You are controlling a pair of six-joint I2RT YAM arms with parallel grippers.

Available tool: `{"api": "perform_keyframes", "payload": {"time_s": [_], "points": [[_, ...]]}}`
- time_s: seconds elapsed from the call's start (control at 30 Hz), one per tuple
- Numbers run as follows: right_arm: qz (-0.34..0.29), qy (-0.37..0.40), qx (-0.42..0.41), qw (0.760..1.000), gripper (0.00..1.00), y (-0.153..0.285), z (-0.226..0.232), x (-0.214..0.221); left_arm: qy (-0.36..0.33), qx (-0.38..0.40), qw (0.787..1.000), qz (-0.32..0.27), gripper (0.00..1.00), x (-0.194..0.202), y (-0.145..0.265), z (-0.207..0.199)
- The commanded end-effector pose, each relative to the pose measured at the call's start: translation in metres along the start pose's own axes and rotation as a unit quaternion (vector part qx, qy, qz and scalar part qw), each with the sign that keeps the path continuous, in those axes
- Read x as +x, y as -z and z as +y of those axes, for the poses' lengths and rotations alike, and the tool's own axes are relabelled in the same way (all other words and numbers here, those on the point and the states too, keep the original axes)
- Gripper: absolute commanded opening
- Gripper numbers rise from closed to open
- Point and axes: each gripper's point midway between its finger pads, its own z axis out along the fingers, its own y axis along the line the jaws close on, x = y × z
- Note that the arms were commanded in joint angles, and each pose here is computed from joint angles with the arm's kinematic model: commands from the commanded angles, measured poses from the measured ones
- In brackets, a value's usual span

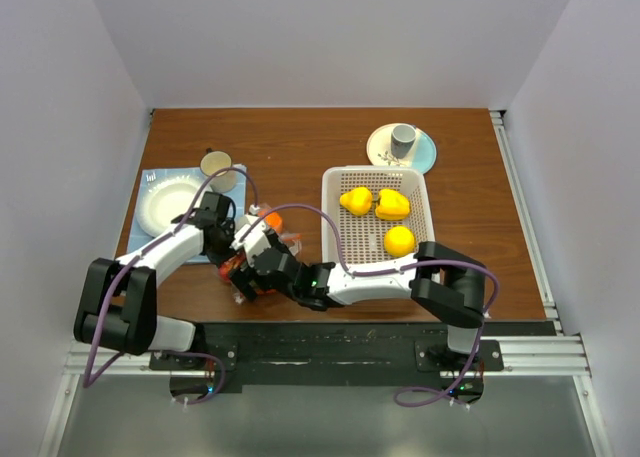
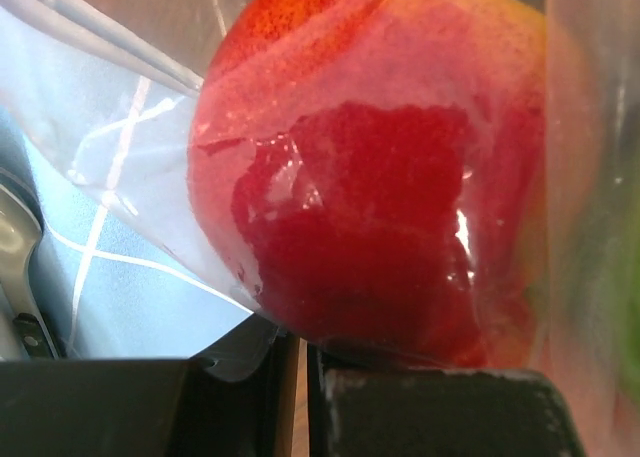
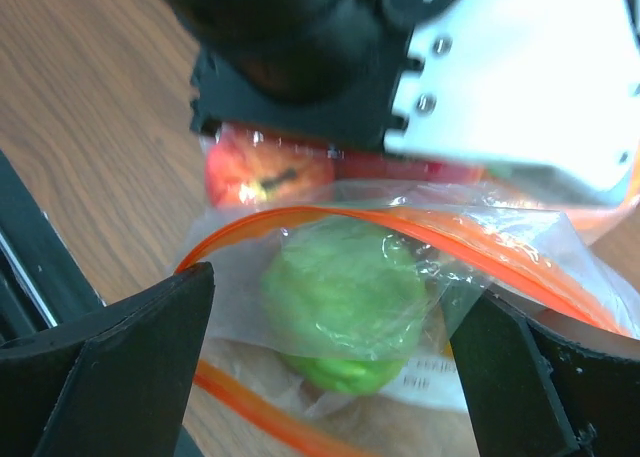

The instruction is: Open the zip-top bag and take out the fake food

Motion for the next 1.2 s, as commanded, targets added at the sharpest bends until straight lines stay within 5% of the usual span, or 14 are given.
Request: {"api": "perform_keyframes", "payload": {"time_s": [0.0,0.23,0.43,0.53,0.67,0.73,1.17], "points": [[-0.072,-0.004,0.021,0.997,0.99,0.002,-0.003,-0.06,0.005,0.023,0.998,0.053,0.1,0.031,-0.019,-0.018],[-0.091,-0.001,0.042,0.995,0.98,0.034,-0.019,-0.09,0.004,0.02,0.998,0.055,0.1,0.03,-0.021,-0.016],[-0.047,-0.026,-0.009,0.999,0.99,0.076,-0.018,-0.06,0.005,0.019,0.998,0.055,0.1,0.031,-0.023,-0.016],[-0.046,-0.047,-0.021,0.998,0.86,0.099,-0.024,-0.049,0.006,0.019,0.998,0.059,0.09,0.033,-0.024,-0.016],[-0.025,-0.056,-0.025,0.998,0.28,0.108,-0.028,-0.026,0.006,0.014,0.998,0.055,0.09,0.029,-0.021,-0.012],[-0.008,-0.058,-0.026,0.998,0.17,0.106,-0.027,-0.012,0.005,0.012,0.998,0.054,0.09,0.028,-0.019,-0.011],[0.064,-0.011,-0.004,0.998,0.14,0.048,-0.019,0.051,0.003,0.005,0.999,0.052,0.09,0.026,-0.014,-0.008]]}}
